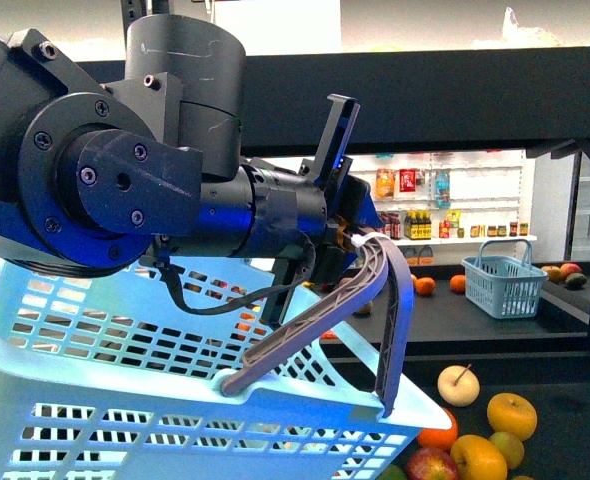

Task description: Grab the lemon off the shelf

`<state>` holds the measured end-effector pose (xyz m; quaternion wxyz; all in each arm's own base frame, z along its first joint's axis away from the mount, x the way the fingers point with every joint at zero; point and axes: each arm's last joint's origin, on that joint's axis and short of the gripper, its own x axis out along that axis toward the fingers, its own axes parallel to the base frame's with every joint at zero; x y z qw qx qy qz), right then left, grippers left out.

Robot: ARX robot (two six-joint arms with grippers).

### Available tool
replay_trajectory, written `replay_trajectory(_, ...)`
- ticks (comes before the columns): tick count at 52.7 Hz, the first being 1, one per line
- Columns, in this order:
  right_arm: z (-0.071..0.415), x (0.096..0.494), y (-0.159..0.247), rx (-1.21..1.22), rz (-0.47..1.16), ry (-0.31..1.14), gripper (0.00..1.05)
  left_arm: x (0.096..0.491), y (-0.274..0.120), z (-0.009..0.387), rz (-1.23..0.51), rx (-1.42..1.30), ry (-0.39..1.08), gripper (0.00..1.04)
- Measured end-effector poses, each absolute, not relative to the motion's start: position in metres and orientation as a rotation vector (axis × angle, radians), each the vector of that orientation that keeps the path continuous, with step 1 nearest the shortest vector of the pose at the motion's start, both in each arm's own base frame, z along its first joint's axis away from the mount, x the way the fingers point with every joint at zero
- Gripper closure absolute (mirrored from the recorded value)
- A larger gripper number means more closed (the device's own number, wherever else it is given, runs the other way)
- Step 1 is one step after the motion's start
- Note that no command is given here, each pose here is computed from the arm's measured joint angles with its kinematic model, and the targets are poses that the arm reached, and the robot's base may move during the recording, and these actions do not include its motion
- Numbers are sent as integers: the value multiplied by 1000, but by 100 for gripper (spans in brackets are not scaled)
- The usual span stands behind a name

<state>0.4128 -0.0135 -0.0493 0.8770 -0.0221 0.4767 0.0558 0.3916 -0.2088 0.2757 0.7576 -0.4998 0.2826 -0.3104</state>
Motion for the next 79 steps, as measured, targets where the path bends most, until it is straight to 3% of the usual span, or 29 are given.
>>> replay_trajectory(13, 26, 431, -31, 22, 109, 830, 51, 392, -209, 276, -676, -1089, 616, 98)
replay_trajectory(22, 127, 448, -36, 77, 140, 618, 51, 392, -209, 276, -676, -1089, 616, 98)
replay_trajectory(30, 208, 454, -9, 139, 236, 487, 51, 392, -209, 276, -676, -1089, 616, 98)
replay_trajectory(42, 231, 449, 54, 213, 375, 482, 51, 392, -209, 276, -676, -1089, 616, 98)
replay_trajectory(63, 226, 414, 107, 264, 520, 537, 51, 392, -209, 276, -677, -1089, 616, 98)
replay_trajectory(75, 221, 406, 112, 277, 542, 566, 9, 392, -209, 276, -676, -1091, 617, 98)
replay_trajectory(79, 221, 407, 109, 280, 535, 561, 7, 392, -209, 276, -677, -1093, 619, 98)
